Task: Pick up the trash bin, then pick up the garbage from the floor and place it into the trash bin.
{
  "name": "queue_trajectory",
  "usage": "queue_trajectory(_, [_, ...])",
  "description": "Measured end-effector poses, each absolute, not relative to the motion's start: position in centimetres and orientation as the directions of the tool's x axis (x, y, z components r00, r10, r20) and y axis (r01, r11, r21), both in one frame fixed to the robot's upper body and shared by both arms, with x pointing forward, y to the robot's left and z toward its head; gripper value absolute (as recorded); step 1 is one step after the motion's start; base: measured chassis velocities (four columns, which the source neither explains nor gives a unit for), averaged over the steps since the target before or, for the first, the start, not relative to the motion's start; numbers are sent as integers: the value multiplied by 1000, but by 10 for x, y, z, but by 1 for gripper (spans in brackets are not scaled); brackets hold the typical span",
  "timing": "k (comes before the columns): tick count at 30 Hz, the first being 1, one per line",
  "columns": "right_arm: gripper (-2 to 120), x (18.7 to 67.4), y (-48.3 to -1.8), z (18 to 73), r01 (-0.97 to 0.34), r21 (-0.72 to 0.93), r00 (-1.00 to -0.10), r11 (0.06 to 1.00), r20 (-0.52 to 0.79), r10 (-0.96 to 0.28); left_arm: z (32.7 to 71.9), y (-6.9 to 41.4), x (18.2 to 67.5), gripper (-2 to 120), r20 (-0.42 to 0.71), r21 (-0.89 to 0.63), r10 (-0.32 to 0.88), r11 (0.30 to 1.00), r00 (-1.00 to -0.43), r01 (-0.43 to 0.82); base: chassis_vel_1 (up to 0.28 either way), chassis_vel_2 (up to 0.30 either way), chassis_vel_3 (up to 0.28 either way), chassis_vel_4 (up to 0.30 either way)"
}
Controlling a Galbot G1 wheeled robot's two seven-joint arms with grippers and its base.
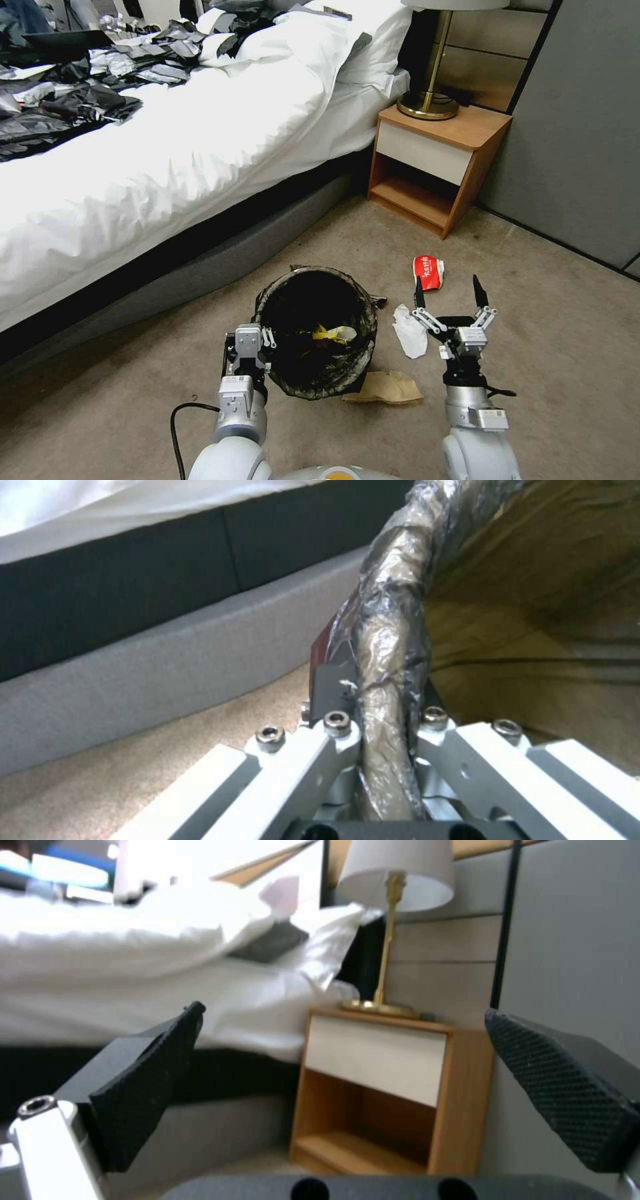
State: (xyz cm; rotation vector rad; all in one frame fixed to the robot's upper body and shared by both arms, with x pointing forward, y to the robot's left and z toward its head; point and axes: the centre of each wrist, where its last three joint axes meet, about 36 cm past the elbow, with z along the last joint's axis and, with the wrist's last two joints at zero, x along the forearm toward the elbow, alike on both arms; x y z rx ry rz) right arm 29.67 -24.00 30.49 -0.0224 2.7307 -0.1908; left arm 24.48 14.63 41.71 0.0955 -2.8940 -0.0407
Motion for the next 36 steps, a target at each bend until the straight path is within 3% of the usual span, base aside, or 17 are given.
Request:
queue_trajectory(5, [100,306,-269,295,-50,-279,-951,959,-279,-131,419,148,246,0,237,35,-70,997,-969,-64,0,0,0,0])
queue_trajectory(7, [100,309,-286,283,-154,-369,-961,917,-161,-226,420,149,245,0,236,36,-71,997,-969,-64,0,0,0,0])
queue_trajectory(13, [100,314,-304,254,-337,-473,-930,814,30,-367,421,149,245,0,235,36,-71,997,-969,-64,0,0,0,0])
queue_trajectory(21, [100,311,-311,227,-494,-499,-861,712,167,-480,421,149,246,0,232,37,-70,997,-970,-64,0,0,0,0])
queue_trajectory(25, [100,307,-322,212,-604,-512,-787,611,259,-560,419,148,246,0,238,37,-66,998,-969,-58,0,0,0,0])
queue_trajectory(36, [100,310,-337,178,-723,-493,-681,484,385,-623,417,146,246,0,242,36,-63,998,-968,-56,0,0,0,0])
